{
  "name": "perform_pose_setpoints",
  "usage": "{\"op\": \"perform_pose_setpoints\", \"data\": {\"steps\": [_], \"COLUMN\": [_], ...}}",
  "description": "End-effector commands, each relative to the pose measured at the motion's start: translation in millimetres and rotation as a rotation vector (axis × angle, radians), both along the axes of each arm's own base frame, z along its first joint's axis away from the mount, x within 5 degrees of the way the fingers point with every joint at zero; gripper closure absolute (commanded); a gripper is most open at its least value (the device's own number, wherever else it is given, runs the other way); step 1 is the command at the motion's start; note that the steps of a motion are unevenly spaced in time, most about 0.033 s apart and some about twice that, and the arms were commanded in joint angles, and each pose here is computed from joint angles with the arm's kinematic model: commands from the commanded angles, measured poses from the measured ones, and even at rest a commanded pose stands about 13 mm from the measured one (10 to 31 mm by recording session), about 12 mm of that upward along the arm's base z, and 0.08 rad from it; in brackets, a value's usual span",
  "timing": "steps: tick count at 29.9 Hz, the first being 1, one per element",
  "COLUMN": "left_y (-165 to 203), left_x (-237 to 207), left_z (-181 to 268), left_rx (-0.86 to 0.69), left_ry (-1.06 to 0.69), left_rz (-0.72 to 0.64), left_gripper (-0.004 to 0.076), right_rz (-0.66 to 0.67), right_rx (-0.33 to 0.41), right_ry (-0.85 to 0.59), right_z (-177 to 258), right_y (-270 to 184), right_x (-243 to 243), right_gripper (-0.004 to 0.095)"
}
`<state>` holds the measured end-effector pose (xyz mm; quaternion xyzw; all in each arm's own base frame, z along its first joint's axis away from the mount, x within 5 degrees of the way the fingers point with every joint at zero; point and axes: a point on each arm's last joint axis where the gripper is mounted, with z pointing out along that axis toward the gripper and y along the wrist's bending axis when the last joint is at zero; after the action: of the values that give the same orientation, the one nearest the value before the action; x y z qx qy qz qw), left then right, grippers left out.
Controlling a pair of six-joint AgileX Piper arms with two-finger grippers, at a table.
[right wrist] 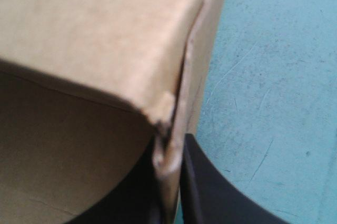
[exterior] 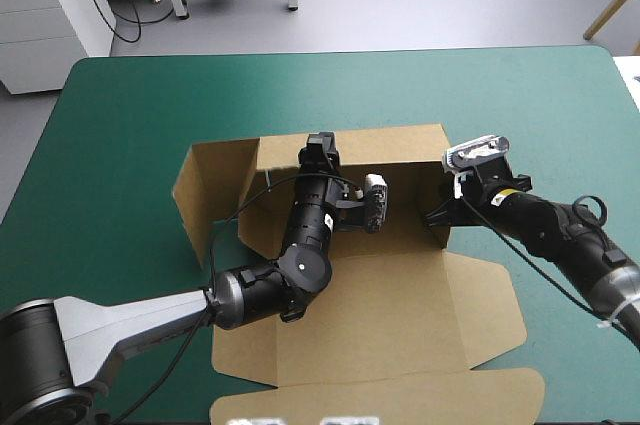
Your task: Fold the box
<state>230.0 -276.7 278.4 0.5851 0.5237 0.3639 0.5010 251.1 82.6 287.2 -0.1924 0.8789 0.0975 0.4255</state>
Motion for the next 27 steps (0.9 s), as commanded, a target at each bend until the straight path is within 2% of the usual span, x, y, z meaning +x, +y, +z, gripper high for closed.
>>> {"op": "perform_pose_setpoints", "data": {"steps": [1, 9, 15, 17, 20, 22, 27], "left_y": [1.9, 0.4, 6.8, 13.1, 27.1, 44.2, 97.9], "left_x": [-5.1, -24.9, -48.3, -55.7, -59.5, -54.5, -23.8], "left_z": [31.0, 51.4, 85.9, 101.2, 123.4, 138.8, 164.3], "left_rx": [-0.013, -0.067, -0.15, -0.2, -0.308, -0.375, -0.565], "left_ry": [-0.136, -0.165, -0.225, -0.244, -0.258, -0.274, -0.194], "left_rz": [-0.024, -0.071, -0.1, -0.108, -0.103, -0.061, 0.112], "left_gripper": [0.0314, 0.0423, 0.0484, 0.0525, 0.0646, 0.0731, 0.0724], "right_rz": [0.002, -0.015, -0.037, -0.051, -0.066, -0.082, -0.117], "right_rx": [0.002, 0.014, 0.013, 0.02, 0.001, -0.005, -0.031], "right_ry": [0.0, 0.038, 0.11, 0.157, 0.235, 0.287, 0.42], "right_z": [11.0, 24.1, 38.6, 43.8, 54.5, 62.1, 67.5], "right_y": [3.5, 8.4, 9.1, 9.5, 8.7, 8.1, 0.7], "right_x": [9.6, 26.5, 30.2, 30.2, 30.5, 33.9, 54.5], "right_gripper": [0.0907, 0.0907, 0.0908, 0.0908, 0.0908, 0.0908, 0.0908]}}
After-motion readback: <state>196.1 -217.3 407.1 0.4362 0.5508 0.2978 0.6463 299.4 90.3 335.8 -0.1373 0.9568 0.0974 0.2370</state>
